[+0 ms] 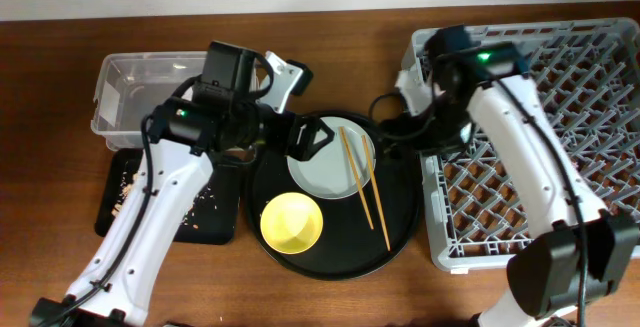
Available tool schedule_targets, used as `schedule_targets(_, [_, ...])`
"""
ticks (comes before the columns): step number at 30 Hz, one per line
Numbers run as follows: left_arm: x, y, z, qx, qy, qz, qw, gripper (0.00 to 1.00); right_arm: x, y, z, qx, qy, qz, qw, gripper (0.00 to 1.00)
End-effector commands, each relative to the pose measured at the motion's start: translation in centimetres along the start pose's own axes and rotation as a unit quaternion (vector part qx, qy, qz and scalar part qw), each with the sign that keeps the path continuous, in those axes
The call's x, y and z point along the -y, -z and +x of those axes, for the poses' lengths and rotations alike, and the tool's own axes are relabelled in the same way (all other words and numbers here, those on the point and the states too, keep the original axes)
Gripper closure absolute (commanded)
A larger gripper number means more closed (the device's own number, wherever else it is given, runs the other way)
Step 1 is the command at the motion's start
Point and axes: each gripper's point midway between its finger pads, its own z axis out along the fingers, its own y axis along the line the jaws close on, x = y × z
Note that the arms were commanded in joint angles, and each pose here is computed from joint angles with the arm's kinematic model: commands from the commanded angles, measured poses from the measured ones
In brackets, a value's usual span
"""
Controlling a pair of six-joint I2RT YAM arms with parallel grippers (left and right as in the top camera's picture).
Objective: Sort waste into correct bins and load items into the dishwasher rack
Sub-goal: 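Move the right gripper down to the chopsticks on the white plate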
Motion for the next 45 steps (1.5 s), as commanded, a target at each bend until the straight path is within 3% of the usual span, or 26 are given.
schedule_targets(1, [-3.4,3.9,-1.3,0.038,0.023,-0.056,0.997,0.01,-3.1,-2.2,1.6,-0.031,0.036,-0.032,0.998,0.01])
schedule_targets(4, [-6.5,7.4,-1.2,0.061,0.063,-0.097,0.991,0.01,-4.0,-4.6,2.6,-0.053,0.057,-0.032,0.996,0.10])
schedule_targets(9, [-12.2,13.0,1.1,0.087,0.148,-0.169,0.970,0.01,-4.7,-8.8,3.9,-0.070,0.092,-0.033,0.993,0.56])
schedule_targets(12, [-13.5,14.0,2.0,0.088,0.172,-0.182,0.964,0.01,-4.7,-10.3,3.2,-0.051,0.104,-0.013,0.993,0.67])
schedule_targets(17, [-13.8,14.3,2.1,0.090,0.177,-0.185,0.962,0.01,-1.9,-10.7,2.1,-0.021,0.045,0.109,0.993,0.67])
schedule_targets(26, [-13.9,14.3,2.1,0.090,0.177,-0.185,0.963,0.01,-2.9,-11.2,2.5,-0.024,0.050,0.109,0.992,0.67])
schedule_targets(45, [-13.8,14.3,2.1,0.090,0.177,-0.185,0.962,0.01,-0.2,-14.9,3.3,-0.011,0.039,0.132,0.990,0.68])
